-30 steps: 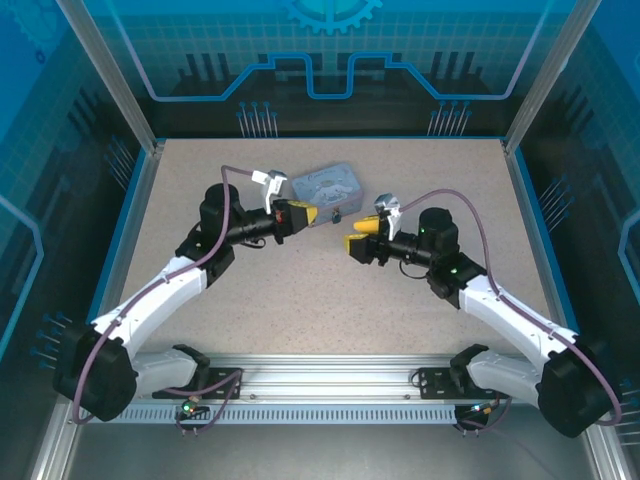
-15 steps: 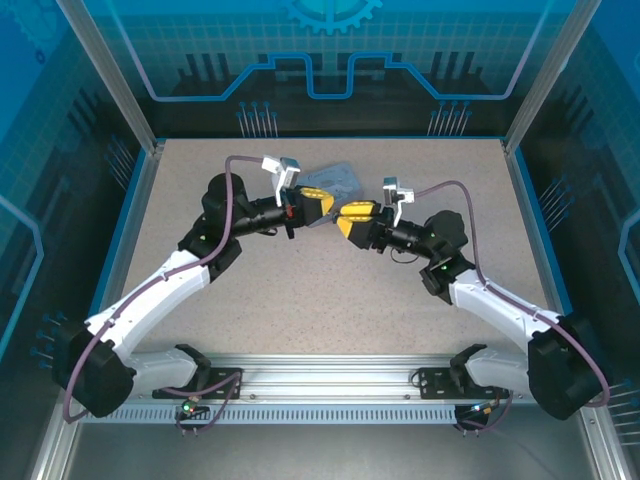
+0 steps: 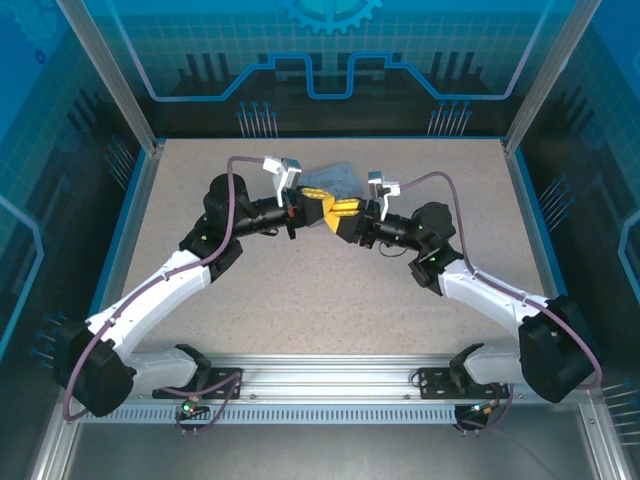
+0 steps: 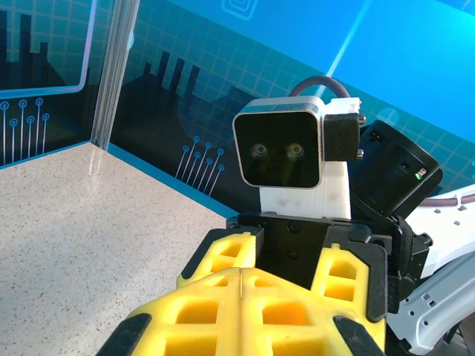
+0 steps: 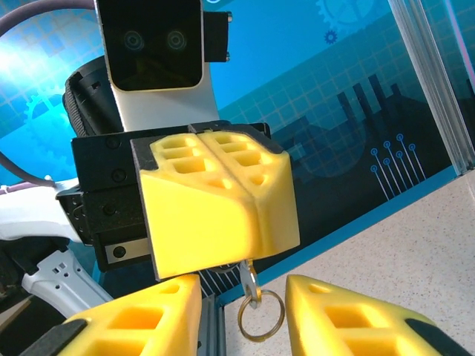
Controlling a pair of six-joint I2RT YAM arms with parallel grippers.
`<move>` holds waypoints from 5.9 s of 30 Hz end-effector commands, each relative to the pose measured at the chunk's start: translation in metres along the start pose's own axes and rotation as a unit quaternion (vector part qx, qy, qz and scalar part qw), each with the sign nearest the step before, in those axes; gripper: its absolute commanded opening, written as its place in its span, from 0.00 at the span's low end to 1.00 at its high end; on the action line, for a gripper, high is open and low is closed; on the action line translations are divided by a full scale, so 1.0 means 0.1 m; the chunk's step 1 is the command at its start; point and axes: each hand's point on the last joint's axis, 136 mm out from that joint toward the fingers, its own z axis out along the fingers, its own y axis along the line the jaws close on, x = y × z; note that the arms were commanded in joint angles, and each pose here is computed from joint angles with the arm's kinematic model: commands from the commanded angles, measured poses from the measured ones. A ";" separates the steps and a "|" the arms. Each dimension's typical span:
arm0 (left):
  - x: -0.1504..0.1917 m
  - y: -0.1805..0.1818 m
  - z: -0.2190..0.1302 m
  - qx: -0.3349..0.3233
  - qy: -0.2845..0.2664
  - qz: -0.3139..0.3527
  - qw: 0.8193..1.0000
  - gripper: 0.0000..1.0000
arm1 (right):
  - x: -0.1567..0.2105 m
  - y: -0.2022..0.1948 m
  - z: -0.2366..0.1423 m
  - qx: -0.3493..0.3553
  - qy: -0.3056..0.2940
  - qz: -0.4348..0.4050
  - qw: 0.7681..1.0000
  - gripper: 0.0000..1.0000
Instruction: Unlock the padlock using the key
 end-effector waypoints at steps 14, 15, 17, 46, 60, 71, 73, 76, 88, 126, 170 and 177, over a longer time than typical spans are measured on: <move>-0.07 -0.02 -0.01 -0.009 -0.009 0.022 1.000 0.00 | -0.09 0.04 -0.05 0.007 -0.010 -0.022 1.000 0.13; -0.07 -0.02 -0.01 -0.009 -0.009 0.022 1.000 0.00 | -0.08 0.04 -0.07 0.009 -0.010 -0.020 1.000 0.14; -0.08 -0.02 -0.01 -0.008 -0.011 0.023 1.000 0.00 | -0.08 0.05 -0.09 0.010 -0.011 -0.021 1.000 0.15; -0.06 -0.01 0.01 -0.005 -0.010 0.015 1.000 0.00 | -0.10 0.04 -0.03 0.005 -0.006 -0.020 1.000 0.20; -0.05 0.00 0.02 -0.003 -0.009 0.012 1.000 0.00 | -0.14 0.06 0.02 -0.003 -0.012 -0.020 1.000 0.19; -0.04 0.00 0.03 -0.005 -0.009 0.014 1.000 0.01 | -0.11 0.03 0.00 0.008 -0.008 -0.021 1.000 0.02; -0.05 0.01 0.02 -0.009 -0.011 0.015 1.000 0.05 | -0.09 0.01 -0.01 0.017 -0.005 -0.023 1.000 0.01; -0.07 0.02 0.00 -0.014 -0.014 0.019 1.000 0.13 | -0.04 -0.08 -0.05 0.043 0.008 -0.014 0.999 0.00; -0.04 0.55 -0.22 -0.166 0.000 -0.001 0.986 0.55 | 0.49 -0.84 -0.66 0.281 0.091 0.042 0.955 0.00; 1.82 2.79 1.24 -0.268 0.348 -0.072 0.895 0.85 | 1.35 -1.55 -2.15 0.587 0.183 0.142 0.776 0.00; 1.35 1.08 0.34 -0.170 0.234 -0.057 0.955 0.83 | 1.26 -1.52 -1.64 0.514 0.185 0.165 0.821 0.00; 1.44 1.23 -0.25 -0.176 0.158 -0.147 0.960 0.81 | 1.30 -1.52 -1.11 0.452 0.186 0.191 0.851 0.00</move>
